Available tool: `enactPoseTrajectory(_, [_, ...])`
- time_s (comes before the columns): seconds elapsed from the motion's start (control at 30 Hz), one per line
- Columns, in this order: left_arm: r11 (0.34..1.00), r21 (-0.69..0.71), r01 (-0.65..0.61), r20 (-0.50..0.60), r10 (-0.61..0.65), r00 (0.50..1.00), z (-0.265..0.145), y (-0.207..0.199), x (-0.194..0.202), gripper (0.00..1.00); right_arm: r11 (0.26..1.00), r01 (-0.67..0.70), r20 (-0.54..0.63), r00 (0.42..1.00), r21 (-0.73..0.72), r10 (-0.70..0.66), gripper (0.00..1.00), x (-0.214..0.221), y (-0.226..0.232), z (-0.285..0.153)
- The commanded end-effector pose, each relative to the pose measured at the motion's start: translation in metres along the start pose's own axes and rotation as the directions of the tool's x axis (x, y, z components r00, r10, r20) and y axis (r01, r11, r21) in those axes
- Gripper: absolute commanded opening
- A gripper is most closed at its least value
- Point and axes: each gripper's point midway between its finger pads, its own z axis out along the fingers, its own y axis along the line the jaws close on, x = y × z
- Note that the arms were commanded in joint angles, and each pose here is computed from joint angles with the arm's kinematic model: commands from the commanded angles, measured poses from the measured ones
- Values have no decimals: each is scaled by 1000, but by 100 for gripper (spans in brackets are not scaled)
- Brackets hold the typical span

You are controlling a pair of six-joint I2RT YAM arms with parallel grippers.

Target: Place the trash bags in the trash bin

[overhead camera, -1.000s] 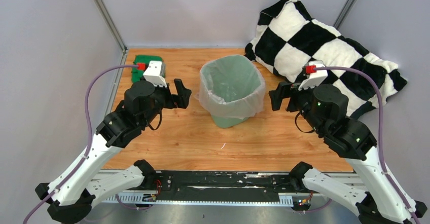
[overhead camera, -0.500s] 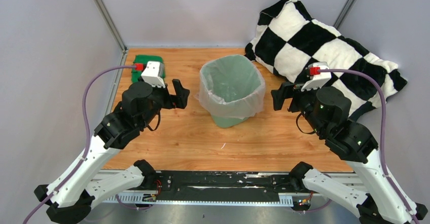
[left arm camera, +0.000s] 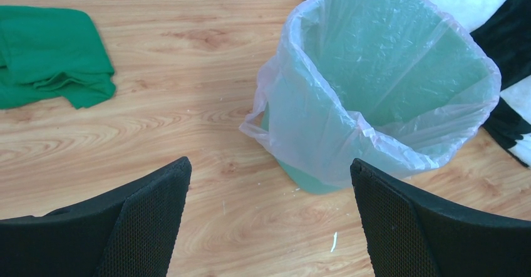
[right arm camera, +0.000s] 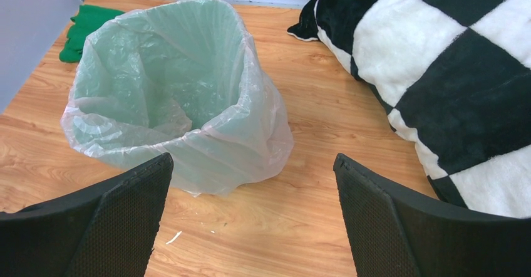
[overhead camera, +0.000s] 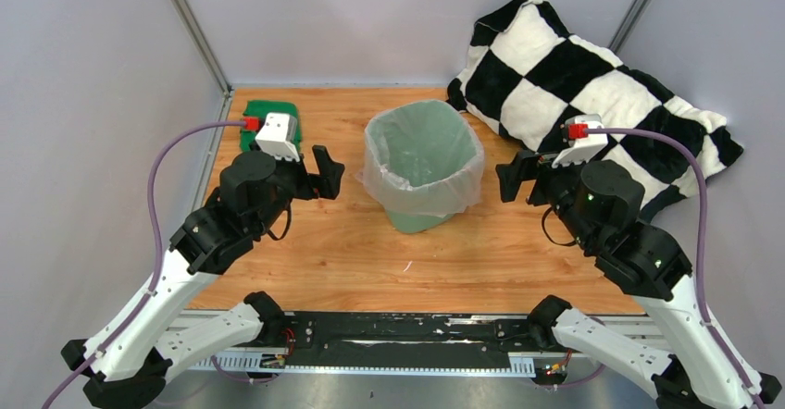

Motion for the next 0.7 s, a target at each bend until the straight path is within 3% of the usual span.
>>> enactPoseTrajectory(0.0, [1000,-10,-22,-7,22,1000,-2,4,5,100,1000,-12,24,1000,6,12,100,-2,-1,-1])
enactPoseTrajectory(0.67, [1000,-4,-27,-28,27,999,-3,3,10,100,999,-36,24,999,-13,37,100,1,3,1])
